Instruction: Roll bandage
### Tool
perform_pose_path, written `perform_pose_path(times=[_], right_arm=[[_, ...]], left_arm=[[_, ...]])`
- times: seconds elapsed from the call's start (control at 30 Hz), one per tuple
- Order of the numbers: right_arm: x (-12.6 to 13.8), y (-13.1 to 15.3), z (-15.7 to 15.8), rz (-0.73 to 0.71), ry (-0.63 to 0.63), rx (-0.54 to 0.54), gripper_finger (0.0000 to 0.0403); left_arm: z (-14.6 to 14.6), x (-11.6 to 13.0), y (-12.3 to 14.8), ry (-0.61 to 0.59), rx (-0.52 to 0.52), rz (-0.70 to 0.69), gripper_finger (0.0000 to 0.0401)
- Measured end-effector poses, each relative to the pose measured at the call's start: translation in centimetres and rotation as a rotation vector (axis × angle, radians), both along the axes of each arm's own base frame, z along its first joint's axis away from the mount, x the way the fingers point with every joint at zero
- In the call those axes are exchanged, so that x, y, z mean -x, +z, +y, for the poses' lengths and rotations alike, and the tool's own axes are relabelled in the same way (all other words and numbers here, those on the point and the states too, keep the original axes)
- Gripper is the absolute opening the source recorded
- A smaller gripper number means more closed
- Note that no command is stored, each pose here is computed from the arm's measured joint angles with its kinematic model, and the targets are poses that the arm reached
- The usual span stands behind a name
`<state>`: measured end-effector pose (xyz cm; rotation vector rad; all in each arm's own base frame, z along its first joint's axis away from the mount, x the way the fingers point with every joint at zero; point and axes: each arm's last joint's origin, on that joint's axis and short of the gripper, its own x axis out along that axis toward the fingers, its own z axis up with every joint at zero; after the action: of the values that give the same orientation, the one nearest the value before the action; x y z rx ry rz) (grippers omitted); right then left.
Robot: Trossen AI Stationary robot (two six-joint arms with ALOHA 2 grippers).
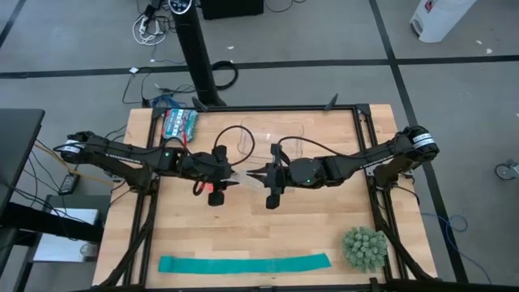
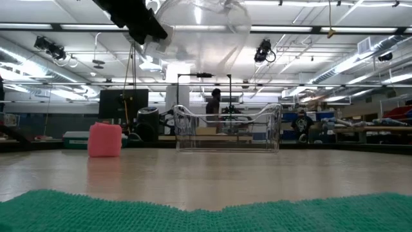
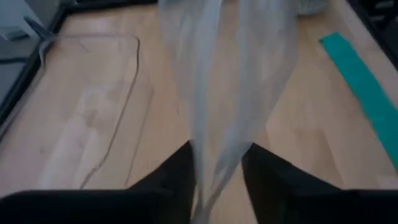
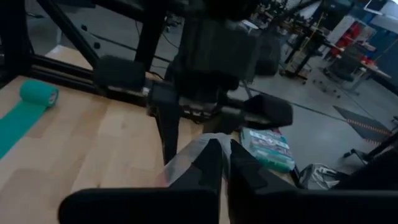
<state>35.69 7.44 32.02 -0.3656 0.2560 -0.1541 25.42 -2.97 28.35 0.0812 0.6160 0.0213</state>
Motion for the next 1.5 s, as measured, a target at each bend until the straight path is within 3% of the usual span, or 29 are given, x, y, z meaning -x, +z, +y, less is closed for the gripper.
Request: perform_pose_path(times=[0.17, 0.3, 0.47, 0.67, 0.9, 1.2, 1.5], right_arm=[[0.6, -0.2, -0.2, 0.051, -0.04, -0.036, 0.0001], [2.1, 0.1, -0.3, 0.113, -0.099, -0.103, 0.0], [3.9, 0.3, 0.3, 0.176, -0.165, -0.152, 0.0], [5.1, -0.2, 1.7, 0.221, -0.22, -0.163, 0.0], [5.7, -2.4, 3.0, 0.224, -0.212, -0.232, 0.0], [6.2, -6.9, 3.5, 0.048, -0.128, -0.258, 0.0], [9.4, -10.2, 2.5, -0.362, -0.07, -0.273, 0.0]], left_arm=[[0.1, -0.2, 0.5, 0.035, -0.015, -0.058, 0.02], [0.1, 0.0, 0.9, 0.057, -0.016, -0.077, 0.023], [-1.0, -0.1, 0.7, 0.021, -0.003, -0.136, 0.0236], [-2.4, 0.3, -2.8, 0.018, -0.017, -0.307, 0.0228], [-2.0, 2.2, -6.7, 0.055, 0.042, -0.52, 0.0218], [-1.7, 3.4, -8.7, 0.082, 0.116, -0.521, 0.0218], [-1.6, 3.4, -8.4, 0.113, 0.131, -0.558, 0.0218]])
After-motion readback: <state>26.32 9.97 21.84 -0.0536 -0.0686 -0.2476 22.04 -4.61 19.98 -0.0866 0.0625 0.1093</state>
